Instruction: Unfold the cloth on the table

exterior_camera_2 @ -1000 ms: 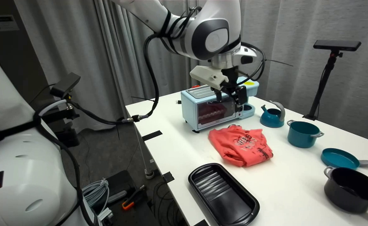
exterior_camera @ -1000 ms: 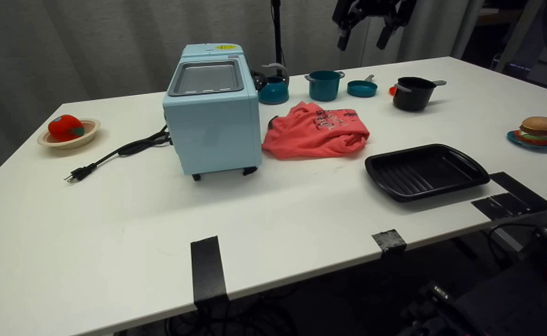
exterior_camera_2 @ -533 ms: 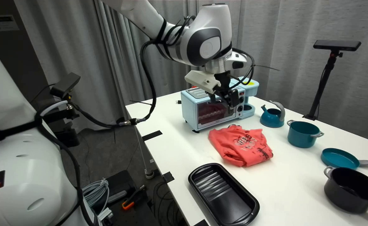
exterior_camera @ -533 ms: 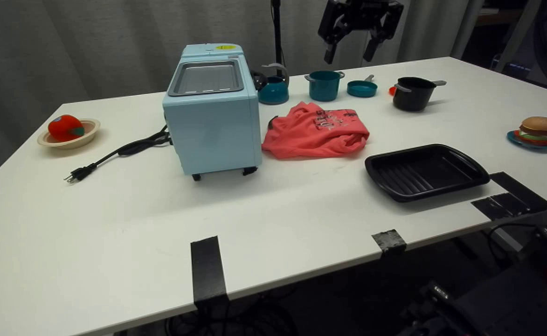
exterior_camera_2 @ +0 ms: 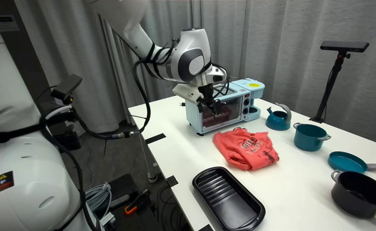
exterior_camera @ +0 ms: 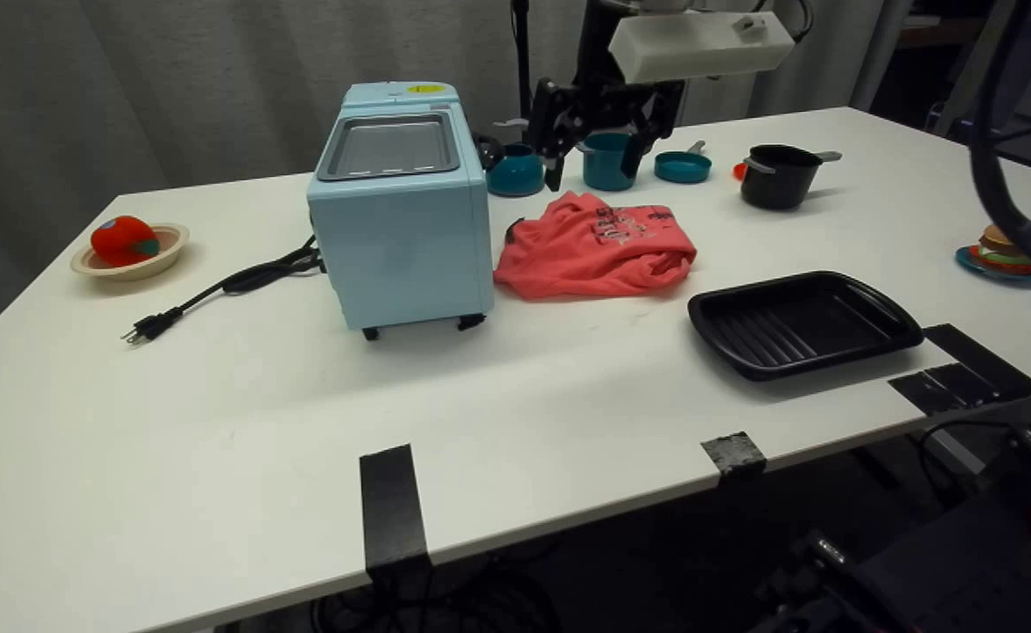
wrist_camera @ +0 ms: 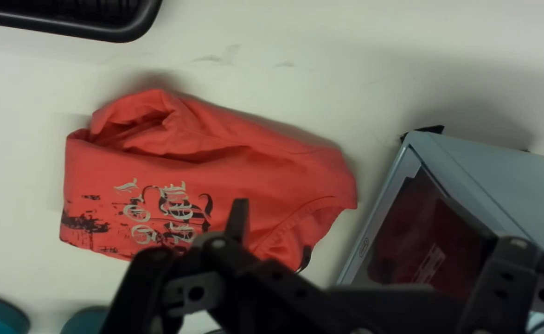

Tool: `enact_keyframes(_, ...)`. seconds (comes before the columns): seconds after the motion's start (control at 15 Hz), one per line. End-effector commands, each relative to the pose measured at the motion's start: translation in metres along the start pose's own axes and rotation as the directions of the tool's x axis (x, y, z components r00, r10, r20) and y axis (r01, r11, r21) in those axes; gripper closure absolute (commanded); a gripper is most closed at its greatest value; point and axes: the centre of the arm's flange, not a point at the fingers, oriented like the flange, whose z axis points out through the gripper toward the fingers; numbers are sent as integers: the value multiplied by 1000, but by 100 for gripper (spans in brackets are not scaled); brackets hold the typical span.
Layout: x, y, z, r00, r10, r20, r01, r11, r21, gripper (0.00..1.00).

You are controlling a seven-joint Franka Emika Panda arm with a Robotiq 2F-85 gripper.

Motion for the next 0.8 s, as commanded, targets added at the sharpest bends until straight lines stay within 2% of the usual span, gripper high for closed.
enact_keyframes(0.0, -3, -6, 30, 1000, -2, -6, 1, 997, -75, 0)
enact_keyframes(0.33, -8, -1, 77, 999, 45, 26, -41, 986, -164, 0)
enact_keyframes(0.73, 13, -6, 127, 987, 157, 15, -150, 965, -217, 0)
